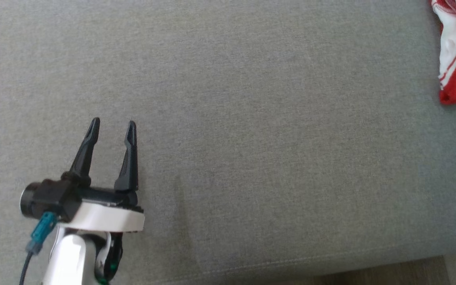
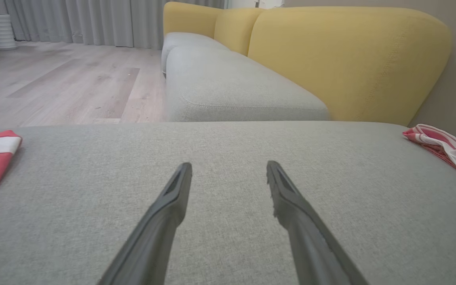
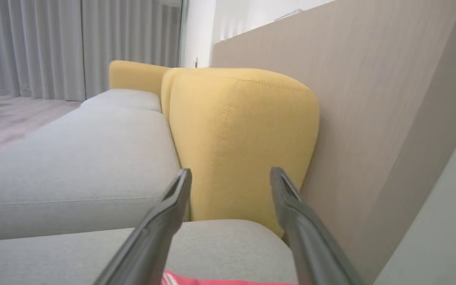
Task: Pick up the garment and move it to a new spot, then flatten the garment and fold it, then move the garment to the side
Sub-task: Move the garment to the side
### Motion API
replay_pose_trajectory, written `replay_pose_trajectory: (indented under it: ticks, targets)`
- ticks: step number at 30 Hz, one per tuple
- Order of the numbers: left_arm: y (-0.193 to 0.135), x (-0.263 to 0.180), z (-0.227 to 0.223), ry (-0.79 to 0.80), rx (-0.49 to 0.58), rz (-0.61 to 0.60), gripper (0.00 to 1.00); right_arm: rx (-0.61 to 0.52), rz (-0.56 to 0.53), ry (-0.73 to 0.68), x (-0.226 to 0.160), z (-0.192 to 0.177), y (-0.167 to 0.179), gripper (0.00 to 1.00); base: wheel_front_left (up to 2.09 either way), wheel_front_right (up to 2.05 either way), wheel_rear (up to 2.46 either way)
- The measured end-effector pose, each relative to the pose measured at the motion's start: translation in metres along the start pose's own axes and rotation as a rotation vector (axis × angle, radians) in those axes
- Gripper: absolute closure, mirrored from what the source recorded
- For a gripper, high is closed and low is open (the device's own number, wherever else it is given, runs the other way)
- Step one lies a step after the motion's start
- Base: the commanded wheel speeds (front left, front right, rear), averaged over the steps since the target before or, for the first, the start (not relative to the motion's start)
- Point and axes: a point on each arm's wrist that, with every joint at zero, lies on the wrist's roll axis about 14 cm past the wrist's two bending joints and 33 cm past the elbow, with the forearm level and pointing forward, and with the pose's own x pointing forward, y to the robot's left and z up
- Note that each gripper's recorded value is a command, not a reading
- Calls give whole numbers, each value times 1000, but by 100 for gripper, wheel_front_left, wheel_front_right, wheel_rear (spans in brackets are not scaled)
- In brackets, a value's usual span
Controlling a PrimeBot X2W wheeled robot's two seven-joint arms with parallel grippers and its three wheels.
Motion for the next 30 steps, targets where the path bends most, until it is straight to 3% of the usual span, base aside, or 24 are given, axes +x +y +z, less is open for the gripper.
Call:
replay_pose_trajectory:
  ticks: [6,17,30]
  targets:
    - [7,10,15,-45,10,15,0,61,101,-76,-26,18,43,0,0,0,0]
    - [27,-11,40,-96,12,94,0,164,314,46,-124,-16,123,0,0,0,0]
    - [30,-60,35,-60,8,153,0,221,373,99,-196,-39,141,0,0,0,0]
